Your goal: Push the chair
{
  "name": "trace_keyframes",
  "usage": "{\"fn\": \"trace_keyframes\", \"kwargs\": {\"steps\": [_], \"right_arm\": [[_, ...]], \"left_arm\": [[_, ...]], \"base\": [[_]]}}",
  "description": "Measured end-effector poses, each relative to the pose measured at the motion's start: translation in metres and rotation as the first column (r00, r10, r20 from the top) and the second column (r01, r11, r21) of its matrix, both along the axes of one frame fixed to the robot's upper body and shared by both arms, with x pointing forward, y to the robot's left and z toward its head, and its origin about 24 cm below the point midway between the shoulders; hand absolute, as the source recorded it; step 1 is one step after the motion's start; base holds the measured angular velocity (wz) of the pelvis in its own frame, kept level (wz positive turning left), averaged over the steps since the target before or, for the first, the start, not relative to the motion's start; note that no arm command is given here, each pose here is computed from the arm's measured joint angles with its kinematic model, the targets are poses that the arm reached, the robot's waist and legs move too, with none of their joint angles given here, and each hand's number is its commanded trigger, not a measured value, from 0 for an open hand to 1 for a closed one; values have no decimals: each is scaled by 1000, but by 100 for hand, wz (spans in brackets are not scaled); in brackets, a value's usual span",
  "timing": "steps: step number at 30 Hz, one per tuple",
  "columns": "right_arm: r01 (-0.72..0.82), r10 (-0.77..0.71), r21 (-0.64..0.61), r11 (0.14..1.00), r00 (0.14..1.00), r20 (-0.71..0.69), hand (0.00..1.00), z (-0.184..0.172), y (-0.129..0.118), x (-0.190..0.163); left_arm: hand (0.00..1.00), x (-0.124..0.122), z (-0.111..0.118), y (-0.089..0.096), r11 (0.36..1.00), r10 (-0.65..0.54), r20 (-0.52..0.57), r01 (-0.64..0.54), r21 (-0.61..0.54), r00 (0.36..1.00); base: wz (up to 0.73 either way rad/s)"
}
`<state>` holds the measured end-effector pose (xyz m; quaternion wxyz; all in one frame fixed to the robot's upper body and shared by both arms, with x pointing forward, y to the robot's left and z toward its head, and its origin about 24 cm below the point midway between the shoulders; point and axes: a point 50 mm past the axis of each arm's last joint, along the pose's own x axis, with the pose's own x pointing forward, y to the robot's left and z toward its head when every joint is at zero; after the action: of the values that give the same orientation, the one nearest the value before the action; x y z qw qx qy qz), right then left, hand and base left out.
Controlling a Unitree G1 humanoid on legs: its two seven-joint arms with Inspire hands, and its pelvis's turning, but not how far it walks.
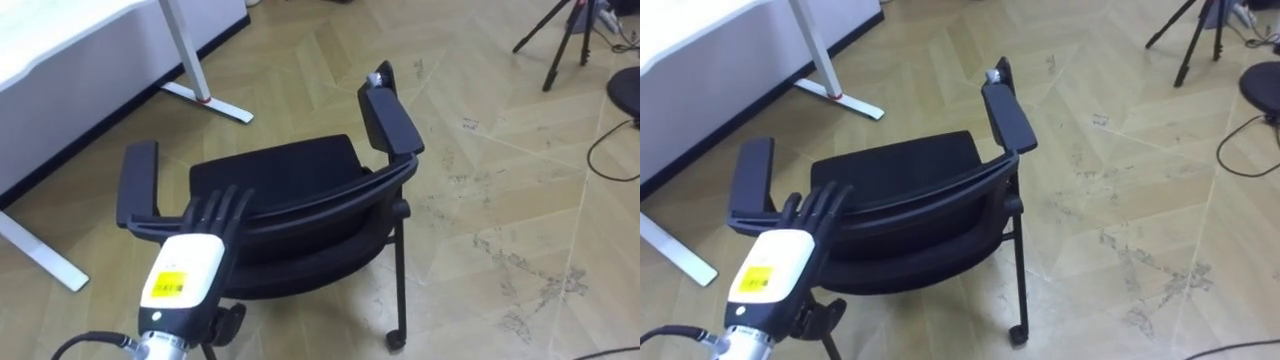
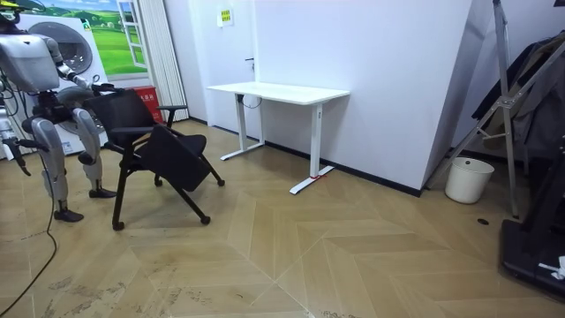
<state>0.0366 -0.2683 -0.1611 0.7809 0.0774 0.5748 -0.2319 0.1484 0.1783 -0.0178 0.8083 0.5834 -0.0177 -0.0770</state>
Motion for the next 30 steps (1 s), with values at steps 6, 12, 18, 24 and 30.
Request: {"fn": "trace_keyframes", "kwargs": {"steps": [6, 12, 18, 24, 30], "right_arm": [[-5, 5, -18, 1000, 1000, 15, 0, 2, -5, 0], [3, -2, -46, 999, 1000, 10, 0, 4, -8, -8], [15, -15, -55, 998, 1000, 1, 0, 4, -11, -13], [11, -11, -41, 999, 1000, -1, 0, 4, -10, -17], [8, -9, -44, 999, 1000, -7, 0, 4, -10, -21]], "left_arm": [[0, 1, -8, 4, 1000, 6, 7, -6, 4, 1000], [0, 2, -13, 9, 1000, 14, 9, -14, 9, 1000], [0, 5, -17, 19, 999, 34, 3, -34, 19, 999], [0, 12, -8, 40, 992, 109, 43, -112, 50, 993], [0, 30, 6, 48, 991, 108, 115, -117, 71, 987]], "base": [[-2], [-9], [-6], [-4], [0]]}}
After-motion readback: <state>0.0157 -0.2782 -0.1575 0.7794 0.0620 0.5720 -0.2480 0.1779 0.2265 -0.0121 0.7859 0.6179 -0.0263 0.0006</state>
